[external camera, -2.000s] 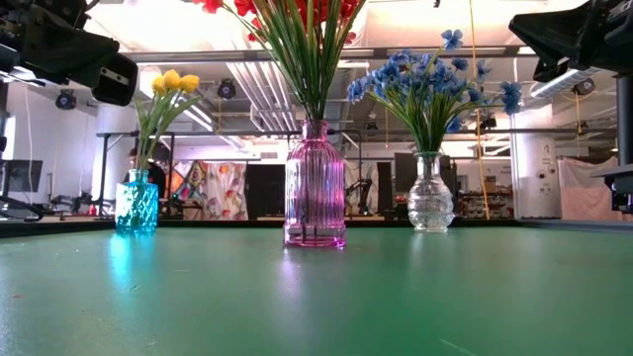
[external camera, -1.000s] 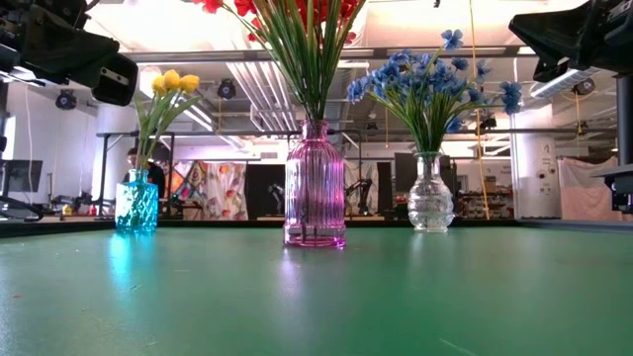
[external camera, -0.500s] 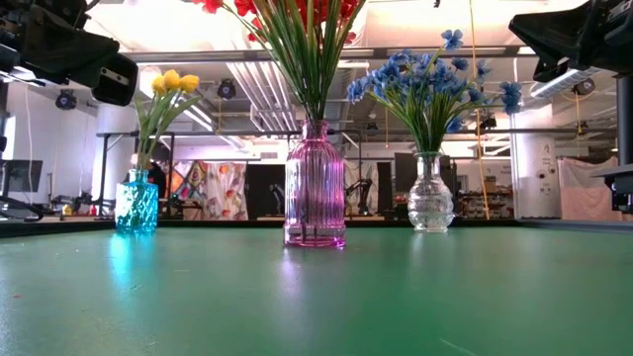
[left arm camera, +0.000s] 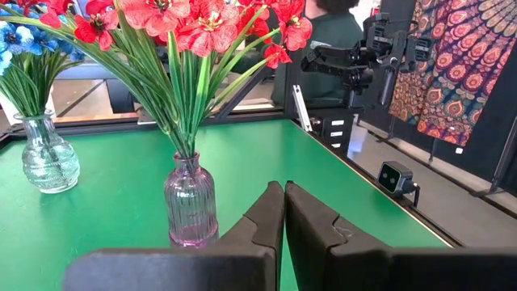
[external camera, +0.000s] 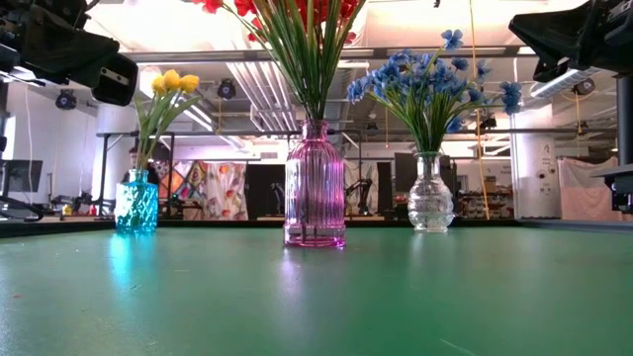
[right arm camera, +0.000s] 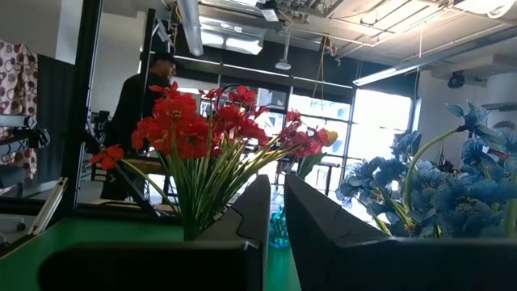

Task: Sort flowers into vase by color
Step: Return to Home Position

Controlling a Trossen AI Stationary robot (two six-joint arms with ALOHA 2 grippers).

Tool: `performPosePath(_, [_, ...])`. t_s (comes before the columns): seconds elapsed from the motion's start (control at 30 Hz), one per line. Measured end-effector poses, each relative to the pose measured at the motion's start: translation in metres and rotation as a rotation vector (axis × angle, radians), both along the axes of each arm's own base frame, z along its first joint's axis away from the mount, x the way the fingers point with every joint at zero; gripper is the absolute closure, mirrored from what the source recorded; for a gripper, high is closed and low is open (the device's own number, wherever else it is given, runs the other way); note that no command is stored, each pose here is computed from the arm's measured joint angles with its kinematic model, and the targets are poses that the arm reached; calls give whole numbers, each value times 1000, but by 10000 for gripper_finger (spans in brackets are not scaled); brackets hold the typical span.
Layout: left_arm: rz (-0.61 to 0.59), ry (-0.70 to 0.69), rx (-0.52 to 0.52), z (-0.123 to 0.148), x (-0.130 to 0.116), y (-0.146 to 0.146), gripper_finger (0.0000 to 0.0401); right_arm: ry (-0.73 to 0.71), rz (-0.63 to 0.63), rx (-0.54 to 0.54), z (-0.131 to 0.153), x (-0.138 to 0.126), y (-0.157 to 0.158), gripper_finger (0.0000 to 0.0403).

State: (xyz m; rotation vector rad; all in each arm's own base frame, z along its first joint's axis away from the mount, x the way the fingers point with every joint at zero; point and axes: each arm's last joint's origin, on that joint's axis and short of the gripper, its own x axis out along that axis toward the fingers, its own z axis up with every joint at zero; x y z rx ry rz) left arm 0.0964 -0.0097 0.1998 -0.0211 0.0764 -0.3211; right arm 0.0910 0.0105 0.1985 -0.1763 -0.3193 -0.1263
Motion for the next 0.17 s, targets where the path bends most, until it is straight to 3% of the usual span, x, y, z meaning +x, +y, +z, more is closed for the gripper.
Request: performPosePath(0.17, [0, 0, 0, 0, 0, 0, 401, 0, 0, 0, 0, 0, 0, 371])
